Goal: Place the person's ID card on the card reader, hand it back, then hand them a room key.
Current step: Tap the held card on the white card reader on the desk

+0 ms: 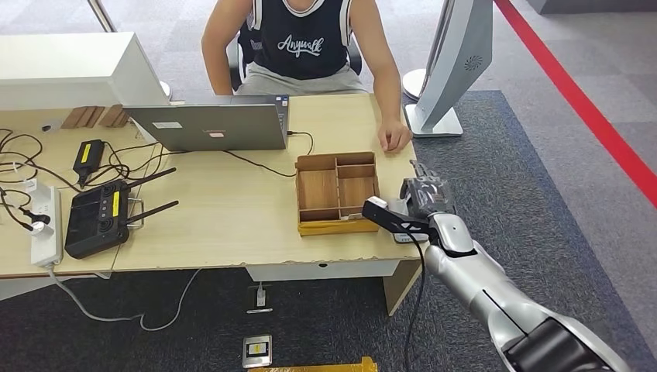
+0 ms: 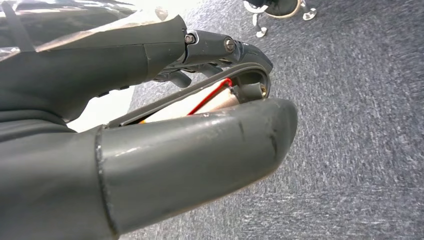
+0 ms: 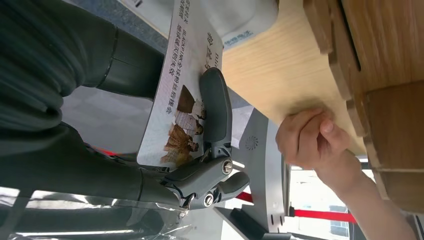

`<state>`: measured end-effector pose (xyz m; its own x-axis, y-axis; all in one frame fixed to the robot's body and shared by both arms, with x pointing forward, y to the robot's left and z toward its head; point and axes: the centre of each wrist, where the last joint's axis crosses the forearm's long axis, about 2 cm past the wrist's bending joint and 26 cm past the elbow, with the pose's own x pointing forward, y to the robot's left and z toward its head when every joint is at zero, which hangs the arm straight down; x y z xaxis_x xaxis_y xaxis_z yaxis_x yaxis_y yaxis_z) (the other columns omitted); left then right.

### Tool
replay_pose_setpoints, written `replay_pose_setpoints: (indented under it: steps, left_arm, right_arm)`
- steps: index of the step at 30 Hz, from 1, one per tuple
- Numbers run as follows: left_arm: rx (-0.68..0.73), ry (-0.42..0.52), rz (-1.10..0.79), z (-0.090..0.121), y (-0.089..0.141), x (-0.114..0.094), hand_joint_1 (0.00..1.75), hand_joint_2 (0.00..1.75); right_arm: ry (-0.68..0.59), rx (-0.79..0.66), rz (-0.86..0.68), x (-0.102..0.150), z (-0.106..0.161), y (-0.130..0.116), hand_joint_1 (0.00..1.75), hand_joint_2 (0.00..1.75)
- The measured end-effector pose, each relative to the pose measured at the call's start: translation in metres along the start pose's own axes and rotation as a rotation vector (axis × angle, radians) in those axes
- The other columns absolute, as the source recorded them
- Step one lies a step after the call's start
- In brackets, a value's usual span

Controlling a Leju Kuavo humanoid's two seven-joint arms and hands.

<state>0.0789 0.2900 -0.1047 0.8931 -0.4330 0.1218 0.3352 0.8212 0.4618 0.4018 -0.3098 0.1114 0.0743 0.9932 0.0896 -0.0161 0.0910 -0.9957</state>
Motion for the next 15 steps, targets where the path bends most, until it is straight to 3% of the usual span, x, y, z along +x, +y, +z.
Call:
replay_pose_setpoints:
  steps: [15]
  left_arm:
    - [0.000, 0.013, 0.015, 0.000, 0.000, 0.000, 0.00, 0.00]
  right_arm:
    - [0.040, 0.060, -0.005, -0.007, 0.009, 0.017, 1.75, 1.75]
